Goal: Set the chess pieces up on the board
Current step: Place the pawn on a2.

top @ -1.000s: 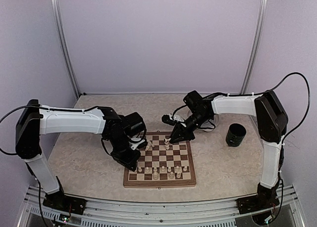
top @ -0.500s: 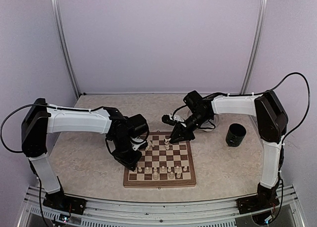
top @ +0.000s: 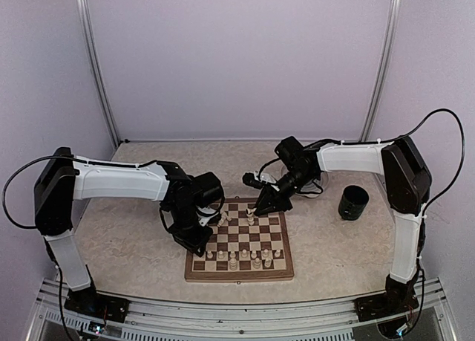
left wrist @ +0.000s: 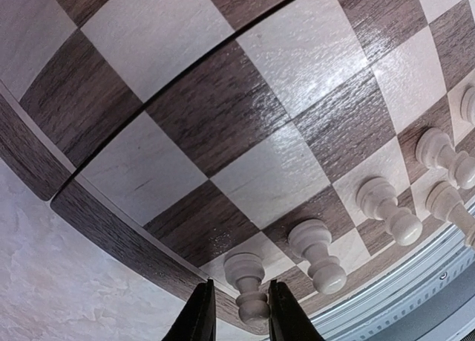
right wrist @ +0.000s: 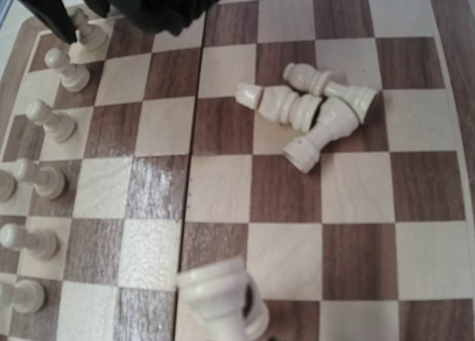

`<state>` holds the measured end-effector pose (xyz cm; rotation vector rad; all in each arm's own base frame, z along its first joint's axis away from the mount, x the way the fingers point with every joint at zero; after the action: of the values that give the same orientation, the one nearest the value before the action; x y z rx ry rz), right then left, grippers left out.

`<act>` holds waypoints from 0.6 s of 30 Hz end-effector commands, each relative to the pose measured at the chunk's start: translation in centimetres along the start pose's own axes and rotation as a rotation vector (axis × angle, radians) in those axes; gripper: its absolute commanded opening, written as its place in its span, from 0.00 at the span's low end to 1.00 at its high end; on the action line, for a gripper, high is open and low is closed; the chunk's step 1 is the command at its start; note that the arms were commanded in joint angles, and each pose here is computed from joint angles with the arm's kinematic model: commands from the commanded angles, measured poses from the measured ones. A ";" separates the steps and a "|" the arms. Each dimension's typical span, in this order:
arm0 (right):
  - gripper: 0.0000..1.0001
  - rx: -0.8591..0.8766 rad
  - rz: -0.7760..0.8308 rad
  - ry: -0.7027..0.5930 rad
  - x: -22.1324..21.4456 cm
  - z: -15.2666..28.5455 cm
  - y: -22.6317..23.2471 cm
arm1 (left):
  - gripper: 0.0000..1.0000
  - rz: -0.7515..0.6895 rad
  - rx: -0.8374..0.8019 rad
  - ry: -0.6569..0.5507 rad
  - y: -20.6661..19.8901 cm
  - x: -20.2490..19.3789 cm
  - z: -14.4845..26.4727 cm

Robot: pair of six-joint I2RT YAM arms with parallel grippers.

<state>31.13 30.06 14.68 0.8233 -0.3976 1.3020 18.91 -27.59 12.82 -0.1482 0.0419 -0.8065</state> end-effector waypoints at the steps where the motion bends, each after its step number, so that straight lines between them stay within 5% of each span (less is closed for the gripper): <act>1: 0.12 0.023 0.010 -0.013 0.0 0.5 0.5 | 0.27 -0.001 0.013 -0.025 -0.1 0.5 0.6; 11: 0.11 0.055 0.006 -0.055 1.1 1.3 1.2 | 0.40 -0.031 0.057 -0.208 0.1 2.3 6.7; 18: 0.11 0.129 -0.001 -0.175 4.3 4.0 2.3 | 0.44 -0.035 0.052 -0.805 0.8 5.4 12.7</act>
<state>30.66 30.29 15.76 0.9186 -0.3805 1.2732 22.62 -28.51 21.86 -0.2612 -0.3689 -0.7749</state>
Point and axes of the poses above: each gripper's point midway between its finger pads, its own z axis back along the fingers, its own y axis along the line the jaws close on, x = y × z, the point moved 8 cm from there along z, back along the fingers, and after that the axes turned 12 degrees about -z, right-handed, at the moved point
